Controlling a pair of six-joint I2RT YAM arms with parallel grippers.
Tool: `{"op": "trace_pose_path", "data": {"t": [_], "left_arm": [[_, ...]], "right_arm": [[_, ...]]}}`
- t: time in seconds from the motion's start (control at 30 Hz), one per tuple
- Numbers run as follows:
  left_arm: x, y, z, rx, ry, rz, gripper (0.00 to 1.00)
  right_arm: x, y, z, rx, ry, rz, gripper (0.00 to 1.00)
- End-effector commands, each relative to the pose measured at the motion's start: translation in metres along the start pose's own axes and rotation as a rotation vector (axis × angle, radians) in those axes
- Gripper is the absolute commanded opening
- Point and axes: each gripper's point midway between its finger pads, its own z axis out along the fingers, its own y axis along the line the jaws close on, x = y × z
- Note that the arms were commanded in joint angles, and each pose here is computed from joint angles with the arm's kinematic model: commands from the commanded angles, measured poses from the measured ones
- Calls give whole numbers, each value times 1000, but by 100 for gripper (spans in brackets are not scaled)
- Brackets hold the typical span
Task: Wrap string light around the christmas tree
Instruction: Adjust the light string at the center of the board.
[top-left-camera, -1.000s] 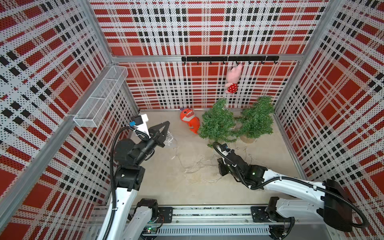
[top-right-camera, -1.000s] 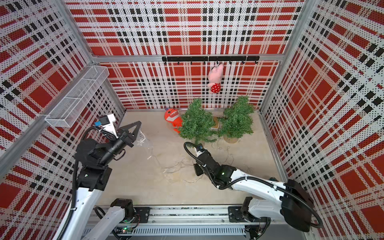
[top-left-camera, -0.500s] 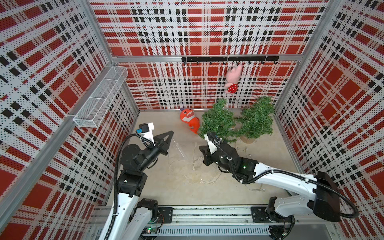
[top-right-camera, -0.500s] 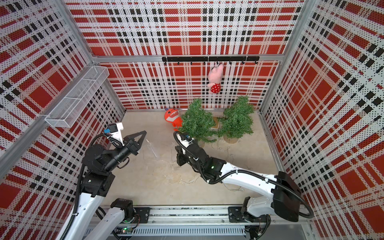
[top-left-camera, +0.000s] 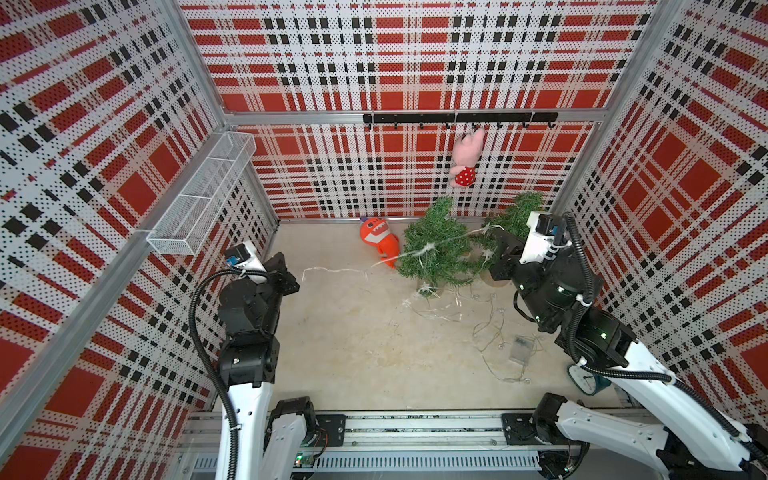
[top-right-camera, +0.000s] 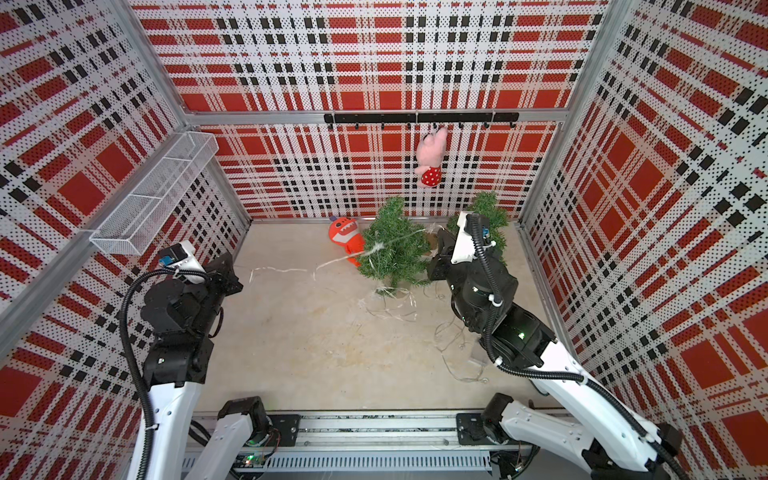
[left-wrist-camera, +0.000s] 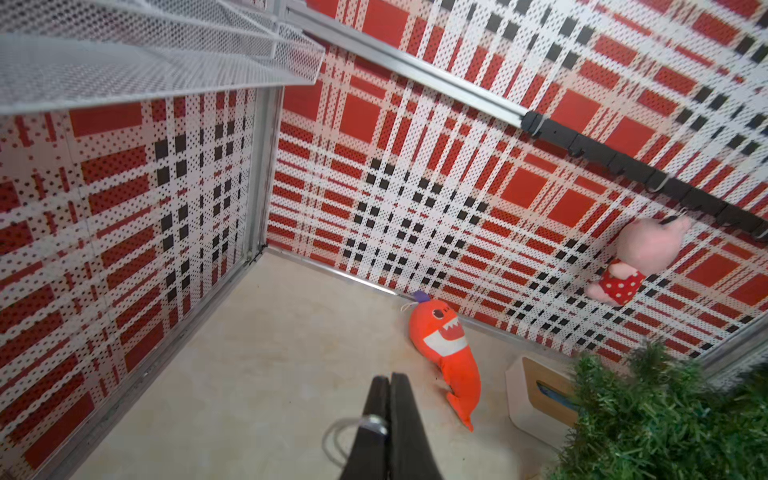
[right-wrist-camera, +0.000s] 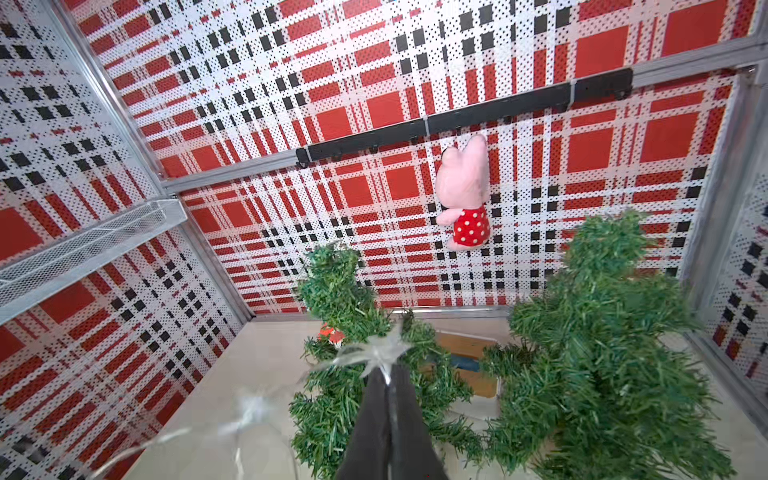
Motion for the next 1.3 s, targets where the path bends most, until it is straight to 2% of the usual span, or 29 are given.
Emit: {"op": "trace_pose_path", "data": {"t": [0.0, 0.07, 0.1, 0.2, 0.27, 0.4, 0.5, 0.67, 0.73, 0.83, 0.93, 1.0, 1.13, 1.27], "left_arm": [[32, 13, 15, -33, 77, 25, 1], [58, -9, 21, 120, 152, -22, 3], [75, -30, 20, 249, 192, -66, 4], [118, -89, 2, 562, 263, -208, 6], [144, -109, -11, 636, 293, -242, 7], [190, -116, -18, 593, 358, -223, 7], [203, -109, -13, 532, 379, -218, 6], [233, -86, 1, 355, 474, -131, 6], [235, -80, 1, 303, 482, -108, 6], [213, -78, -1, 284, 410, -129, 5], [167, -68, -4, 230, 297, -123, 4], [126, -59, -7, 193, 219, -102, 3], [45, -50, -13, 182, 91, -72, 3], [-29, -78, -22, 289, 12, -29, 3]], "right_arm": [[-14, -10, -5, 57, -20, -96, 0], [-25, 12, -2, -46, -15, -121, 0], [-22, 26, 2, -107, 16, -135, 0], [22, 74, 20, -295, 212, -199, 0], [56, 78, 30, -273, 295, -246, 0], [87, 92, 29, -332, 294, -216, 0], [97, 99, 30, -359, 303, -215, 0], [102, 99, 30, -355, 306, -234, 0], [104, 96, 31, -346, 309, -235, 0], [108, 100, 28, -374, 316, -225, 0], [106, 114, 19, -457, 321, -216, 0], [115, 125, 11, -530, 358, -223, 0], [162, 122, -3, -567, 447, -223, 0], [222, 95, -15, -542, 447, -180, 0]]}}
